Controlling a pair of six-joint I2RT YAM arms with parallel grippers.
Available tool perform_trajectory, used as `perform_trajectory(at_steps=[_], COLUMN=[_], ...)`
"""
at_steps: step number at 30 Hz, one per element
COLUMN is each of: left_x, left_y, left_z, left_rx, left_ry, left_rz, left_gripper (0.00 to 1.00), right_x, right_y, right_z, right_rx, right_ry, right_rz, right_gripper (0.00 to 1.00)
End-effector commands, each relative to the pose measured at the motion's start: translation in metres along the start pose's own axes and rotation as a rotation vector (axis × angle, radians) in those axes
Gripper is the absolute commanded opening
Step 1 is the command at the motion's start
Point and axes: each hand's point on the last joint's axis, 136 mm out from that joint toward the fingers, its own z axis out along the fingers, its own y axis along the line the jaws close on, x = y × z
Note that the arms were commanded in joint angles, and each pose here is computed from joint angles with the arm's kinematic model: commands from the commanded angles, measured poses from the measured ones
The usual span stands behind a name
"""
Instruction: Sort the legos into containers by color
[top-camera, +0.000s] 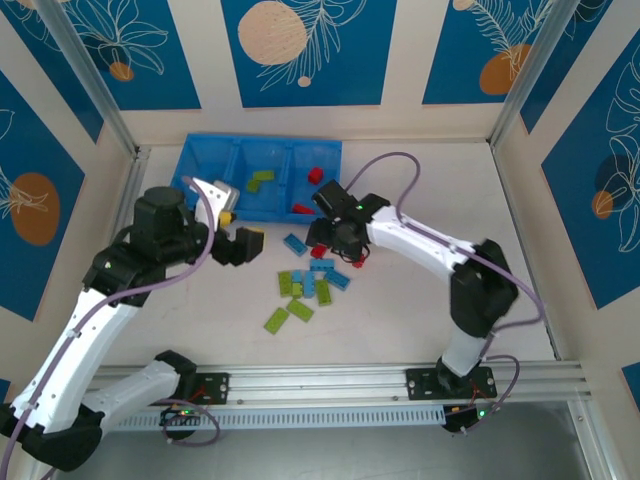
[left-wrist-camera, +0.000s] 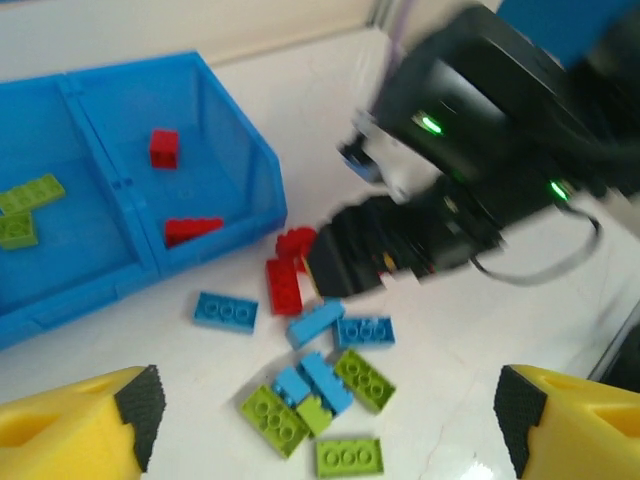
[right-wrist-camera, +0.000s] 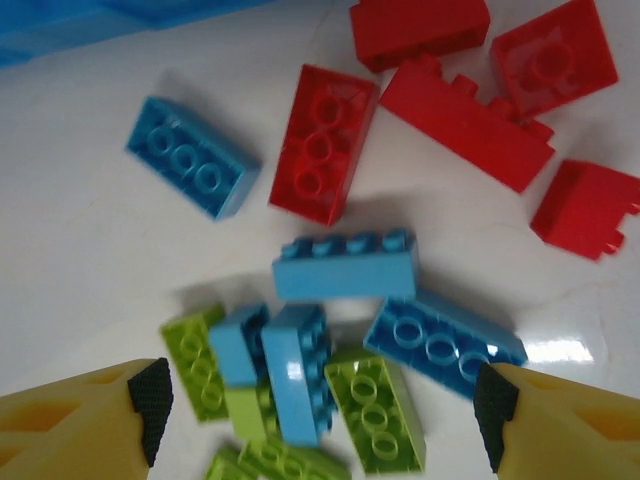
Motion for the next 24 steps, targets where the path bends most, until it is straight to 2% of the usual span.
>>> perform_trajectory(at_steps=[1,6,11,14,19,21,24], left_x=[0.038,0.057,0.069,0.07,0.069,0.07,0.073], left_y=[-0.005,-0.006,0.009,0.01,0.015,0.019,0.027], left_z=[0.004,0.011,0.017,0.019,0.018,0.019,0.019], left_rx=[0.046,0.069,-0.002,-0.005,-0.035,-0.06,-0.099], left_ry=[0.082,0.091,0.132,0.137,0.111,0.112,0.117], left_rz=[0.088,0.087,0.113,0.109,0.116,0.116,0.114], left_gripper=[0.92,0.99,1.0,1.0,1.0,1.0,1.0], right_x=[-0.01,-0.021,-0.023,-0.02,-0.012,-0.012,-0.015], right_y=[0.001,0.0,-0.01,-0.015,-0.022,-0.021,-0.012], right_z=[0.025,0.062,0.092,0.099,0.098,0.089,0.061], right_rx=[0.056,0.138,0.194,0.206,0.196,0.181,0.138], right_ry=[0.04,0.07,0.107,0.109,0.103,0.083,0.006], right_rz=[0.052,0.08,0.121,0.139,0.145,0.14,0.115], right_gripper=[0.82,0.81,0.75,0.65,0.38,0.31,0.26])
